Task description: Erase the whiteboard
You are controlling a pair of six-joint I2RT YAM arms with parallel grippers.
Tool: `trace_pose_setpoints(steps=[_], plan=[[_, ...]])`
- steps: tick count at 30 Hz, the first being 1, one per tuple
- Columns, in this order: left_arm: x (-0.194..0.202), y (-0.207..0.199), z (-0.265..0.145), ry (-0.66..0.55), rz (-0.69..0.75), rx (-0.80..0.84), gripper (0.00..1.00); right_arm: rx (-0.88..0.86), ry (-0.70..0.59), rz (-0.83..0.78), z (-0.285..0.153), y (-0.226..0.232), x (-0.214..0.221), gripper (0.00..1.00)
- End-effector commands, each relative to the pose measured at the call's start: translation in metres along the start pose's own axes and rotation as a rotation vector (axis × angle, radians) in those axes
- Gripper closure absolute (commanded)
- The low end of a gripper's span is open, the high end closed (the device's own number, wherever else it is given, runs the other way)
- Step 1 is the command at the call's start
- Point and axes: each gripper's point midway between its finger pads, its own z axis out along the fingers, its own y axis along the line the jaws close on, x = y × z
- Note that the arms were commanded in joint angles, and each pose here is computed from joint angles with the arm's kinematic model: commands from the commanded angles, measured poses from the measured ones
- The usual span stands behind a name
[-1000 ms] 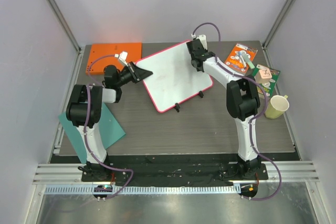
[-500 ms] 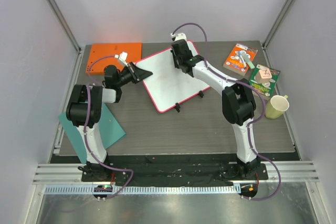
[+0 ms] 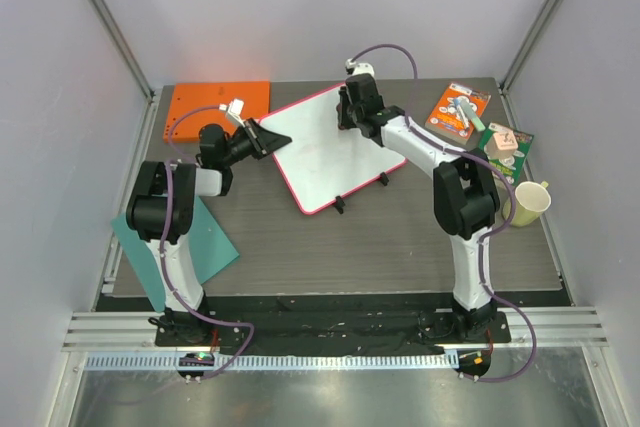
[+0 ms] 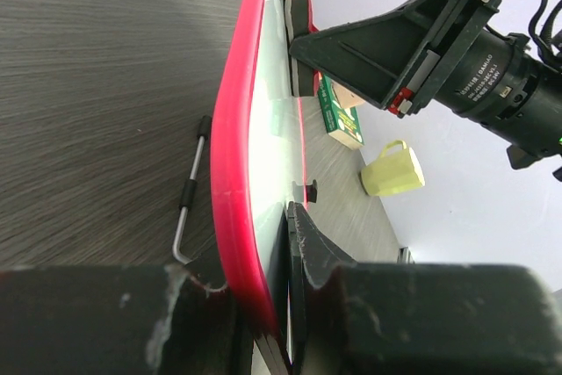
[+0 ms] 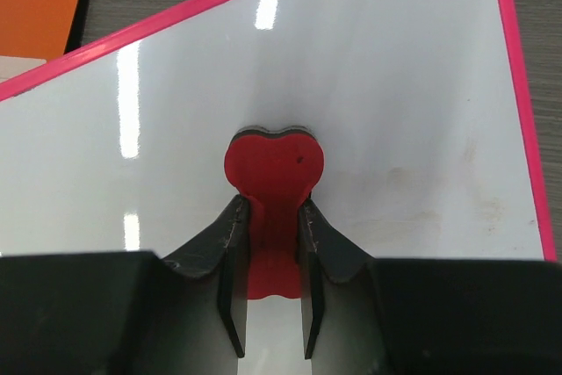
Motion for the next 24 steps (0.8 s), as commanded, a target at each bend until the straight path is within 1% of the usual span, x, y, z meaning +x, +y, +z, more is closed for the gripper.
trace_pose_setpoints(steps=[1, 2, 4, 5, 10, 20, 24], plan=[[0.016, -0.014, 0.006, 0.061, 0.277, 0.099, 1.00, 0.122, 0.246, 0.003, 0.015, -0.053, 0.093, 0.99], [0.016, -0.014, 0.006, 0.061, 0.279, 0.099, 1.00, 0.140, 0.270, 0.002, 0.013, -0.059, 0.104, 0.99], [0.016, -0.014, 0.006, 0.060, 0.279, 0.098, 1.00, 0.163, 0.285, 0.005, 0.010, -0.065, 0.113, 0.99], [0.016, -0.014, 0.006, 0.060, 0.279, 0.098, 1.00, 0.178, 0.312, 0.006, 0.007, -0.072, 0.125, 0.99], [0.017, -0.015, 0.005, 0.062, 0.285, 0.100, 1.00, 0.214, 0.366, 0.026, -0.002, -0.089, 0.150, 0.99], [0.018, -0.017, 0.005, 0.057, 0.290, 0.096, 1.00, 0.207, 0.484, 0.049, -0.022, -0.092, 0.198, 0.99], [0.017, -0.018, 0.004, 0.052, 0.293, 0.092, 1.00, 0.211, 0.504, 0.051, -0.033, -0.093, 0.209, 0.99]])
